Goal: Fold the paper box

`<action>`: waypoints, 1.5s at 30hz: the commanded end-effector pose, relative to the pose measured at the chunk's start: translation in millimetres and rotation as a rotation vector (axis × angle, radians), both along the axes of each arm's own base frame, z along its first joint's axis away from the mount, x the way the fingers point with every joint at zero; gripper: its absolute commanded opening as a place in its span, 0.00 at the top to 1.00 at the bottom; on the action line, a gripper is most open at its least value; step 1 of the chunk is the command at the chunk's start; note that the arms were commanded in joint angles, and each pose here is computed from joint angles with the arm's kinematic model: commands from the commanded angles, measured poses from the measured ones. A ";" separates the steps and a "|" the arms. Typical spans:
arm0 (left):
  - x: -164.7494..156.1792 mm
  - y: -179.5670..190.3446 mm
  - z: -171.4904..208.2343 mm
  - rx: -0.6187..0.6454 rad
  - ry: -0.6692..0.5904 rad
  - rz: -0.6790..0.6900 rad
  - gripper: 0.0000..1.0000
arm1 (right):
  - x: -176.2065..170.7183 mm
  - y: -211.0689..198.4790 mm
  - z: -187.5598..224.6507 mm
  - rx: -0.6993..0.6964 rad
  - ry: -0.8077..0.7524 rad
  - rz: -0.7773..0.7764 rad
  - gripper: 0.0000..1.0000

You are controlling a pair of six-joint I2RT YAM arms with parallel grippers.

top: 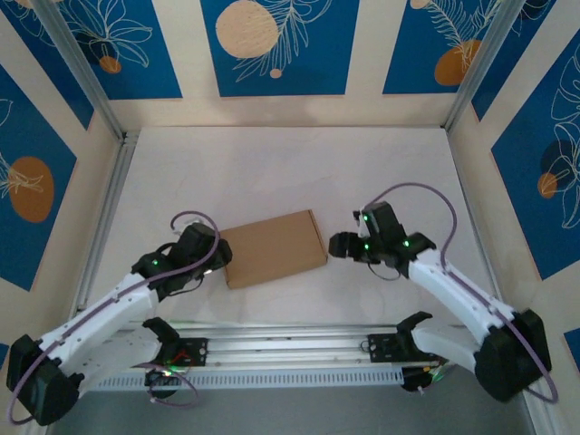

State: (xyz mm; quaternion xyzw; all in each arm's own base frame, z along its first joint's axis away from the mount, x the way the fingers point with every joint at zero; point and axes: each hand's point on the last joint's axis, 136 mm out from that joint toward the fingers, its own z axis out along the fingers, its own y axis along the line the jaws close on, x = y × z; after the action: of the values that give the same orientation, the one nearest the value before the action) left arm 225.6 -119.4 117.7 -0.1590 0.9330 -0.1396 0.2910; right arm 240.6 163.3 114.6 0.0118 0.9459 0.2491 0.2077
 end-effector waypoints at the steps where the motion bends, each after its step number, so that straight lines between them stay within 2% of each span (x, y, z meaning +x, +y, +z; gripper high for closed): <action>1: 10.4 -5.8 -20.2 -0.020 0.026 -0.057 0.36 | 28.7 34.7 12.5 0.104 -0.052 0.157 0.28; 4: 24.7 -14.0 -33.9 -0.050 0.029 -0.078 0.37 | 49.1 43.4 -8.6 0.096 0.010 0.152 0.30; 7: 35.9 -26.8 -48.1 -0.059 0.046 -0.124 0.41 | 59.9 51.1 -28.8 0.099 0.071 0.143 0.38; 12: 50.5 -50.7 -69.7 -0.064 0.114 -0.212 0.47 | 58.7 57.5 -48.8 0.112 0.134 0.128 0.61; 15: 57.1 -59.7 -77.3 -0.063 0.152 -0.236 0.51 | 50.9 55.6 -50.3 0.100 0.137 0.112 0.69; 20: 60.5 -65.2 -81.6 -0.086 0.165 -0.231 0.59 | 41.0 41.1 -55.6 0.052 0.137 0.065 0.70; 28: 60.0 -52.0 -77.8 -0.032 0.147 -0.196 0.56 | 31.9 31.6 -60.3 0.009 0.145 -0.008 0.69; 33: 63.2 -38.9 -60.7 0.015 0.112 -0.156 0.39 | 43.5 23.0 -42.5 -0.004 0.084 -0.031 0.56; 37: 73.9 -20.4 -28.1 0.082 0.044 -0.111 0.26 | 55.1 13.4 -17.4 -0.007 0.019 -0.063 0.45; 40: 81.2 -7.7 -1.4 0.116 0.003 -0.074 0.15 | 64.8 9.7 7.4 0.008 -0.035 -0.075 0.29; 42: 85.5 1.9 16.9 0.144 -0.033 -0.050 0.01 | 67.8 6.8 23.5 0.012 -0.074 -0.078 0.16; 43: 86.5 8.3 25.7 0.158 -0.053 -0.032 0.00 | 68.8 5.4 34.5 0.016 -0.108 -0.072 0.03; 45: 87.4 23.7 43.8 0.168 -0.107 0.022 0.00 | 68.5 0.1 56.0 0.014 -0.187 -0.074 0.01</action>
State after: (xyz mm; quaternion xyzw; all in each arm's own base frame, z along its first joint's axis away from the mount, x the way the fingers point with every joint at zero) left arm 315.4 -126.7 139.6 -0.1155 0.9315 -0.1127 0.3259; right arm 308.7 170.6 136.8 0.0389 0.9319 0.2510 0.2590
